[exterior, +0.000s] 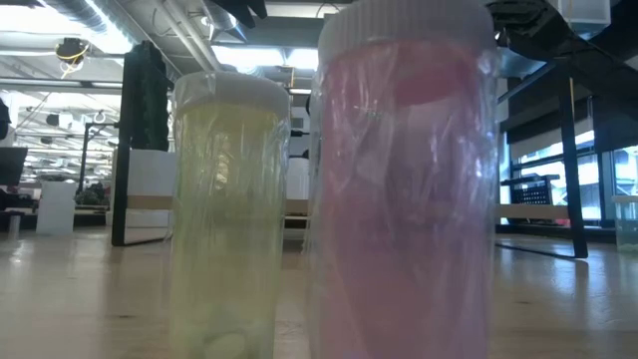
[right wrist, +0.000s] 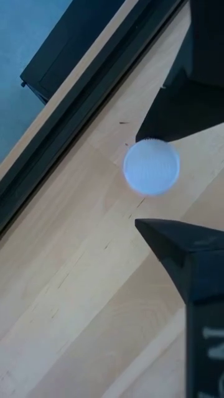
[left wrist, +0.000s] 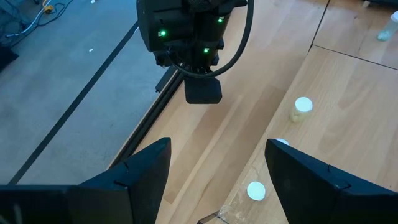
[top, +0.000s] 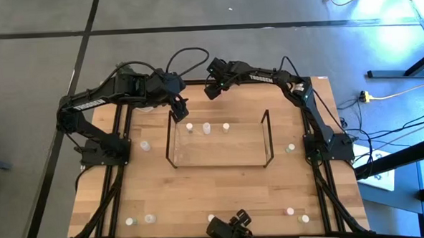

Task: Pick and place medicine bottles onto shelf by color
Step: Put the top pink pill bottle on the shelf

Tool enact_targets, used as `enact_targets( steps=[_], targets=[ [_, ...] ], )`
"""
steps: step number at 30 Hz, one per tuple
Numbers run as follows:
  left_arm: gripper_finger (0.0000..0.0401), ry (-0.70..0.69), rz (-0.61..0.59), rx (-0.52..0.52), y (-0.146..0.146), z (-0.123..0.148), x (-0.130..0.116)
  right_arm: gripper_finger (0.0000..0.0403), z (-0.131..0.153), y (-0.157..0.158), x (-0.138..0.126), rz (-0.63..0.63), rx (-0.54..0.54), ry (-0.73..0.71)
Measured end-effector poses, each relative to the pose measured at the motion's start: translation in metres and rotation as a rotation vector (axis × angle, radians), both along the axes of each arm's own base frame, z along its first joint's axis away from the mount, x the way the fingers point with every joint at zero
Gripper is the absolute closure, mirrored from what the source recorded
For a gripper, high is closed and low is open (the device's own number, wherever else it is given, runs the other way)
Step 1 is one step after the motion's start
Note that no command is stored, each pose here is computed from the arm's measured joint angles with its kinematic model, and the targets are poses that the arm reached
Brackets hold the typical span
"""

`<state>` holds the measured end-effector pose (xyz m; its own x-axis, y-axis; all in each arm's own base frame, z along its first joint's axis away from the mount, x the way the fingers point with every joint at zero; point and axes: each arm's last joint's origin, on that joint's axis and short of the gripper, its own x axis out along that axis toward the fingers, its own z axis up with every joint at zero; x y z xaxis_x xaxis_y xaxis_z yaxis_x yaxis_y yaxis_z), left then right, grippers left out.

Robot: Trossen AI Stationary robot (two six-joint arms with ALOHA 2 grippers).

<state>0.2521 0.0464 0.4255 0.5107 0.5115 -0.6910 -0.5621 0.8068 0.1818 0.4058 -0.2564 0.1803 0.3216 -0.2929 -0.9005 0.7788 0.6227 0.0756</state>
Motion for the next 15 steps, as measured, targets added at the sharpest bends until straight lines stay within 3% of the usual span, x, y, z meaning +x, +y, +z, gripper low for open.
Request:
enact_targets(
  steps=[15],
  targets=[
    [0.0146,0.000,0.000,0.000,0.0000,0.0000,0.0000,0.0261,0.0002,-0.0006,-0.0004,-0.001,-0.001,0.000]
  ],
)
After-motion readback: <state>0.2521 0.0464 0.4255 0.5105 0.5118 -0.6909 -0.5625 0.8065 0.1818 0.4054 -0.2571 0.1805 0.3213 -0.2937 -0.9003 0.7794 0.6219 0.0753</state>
